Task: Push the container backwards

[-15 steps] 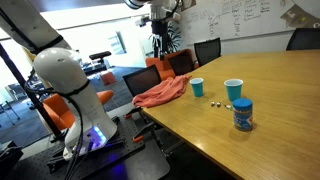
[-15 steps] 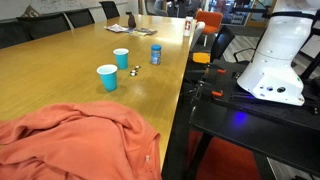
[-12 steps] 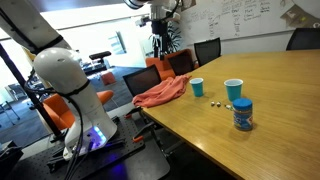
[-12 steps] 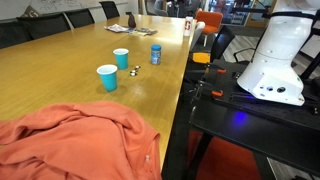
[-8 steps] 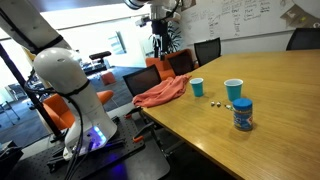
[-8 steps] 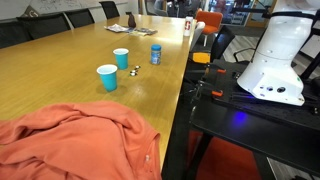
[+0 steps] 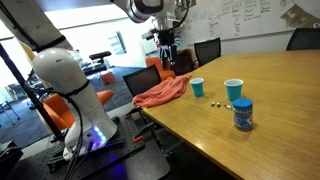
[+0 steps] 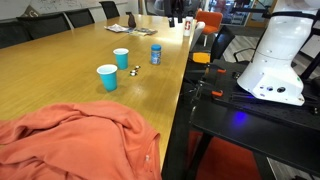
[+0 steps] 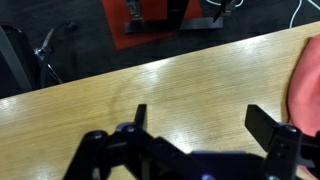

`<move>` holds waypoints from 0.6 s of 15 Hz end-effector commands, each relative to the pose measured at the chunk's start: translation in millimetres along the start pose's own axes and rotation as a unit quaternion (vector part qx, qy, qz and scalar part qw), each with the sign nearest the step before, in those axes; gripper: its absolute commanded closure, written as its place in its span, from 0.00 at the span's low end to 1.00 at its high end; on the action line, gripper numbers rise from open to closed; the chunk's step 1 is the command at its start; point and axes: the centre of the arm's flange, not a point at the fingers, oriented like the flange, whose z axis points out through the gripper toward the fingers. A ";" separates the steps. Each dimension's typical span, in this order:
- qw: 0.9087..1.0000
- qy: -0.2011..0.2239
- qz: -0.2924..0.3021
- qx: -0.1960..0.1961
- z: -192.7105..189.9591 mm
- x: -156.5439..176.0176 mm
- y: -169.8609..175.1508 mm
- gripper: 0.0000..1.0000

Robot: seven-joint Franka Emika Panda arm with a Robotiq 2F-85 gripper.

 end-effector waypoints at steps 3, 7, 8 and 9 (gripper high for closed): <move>0.999 0.033 0.001 -0.005 72.4 33.2 58.6 0.41; 0.999 0.032 0.028 0.014 120.0 61.0 111.2 0.73; 0.999 0.028 0.031 0.020 128.8 67.3 120.5 0.81; 0.999 0.026 0.035 0.024 137.6 75.0 127.5 0.88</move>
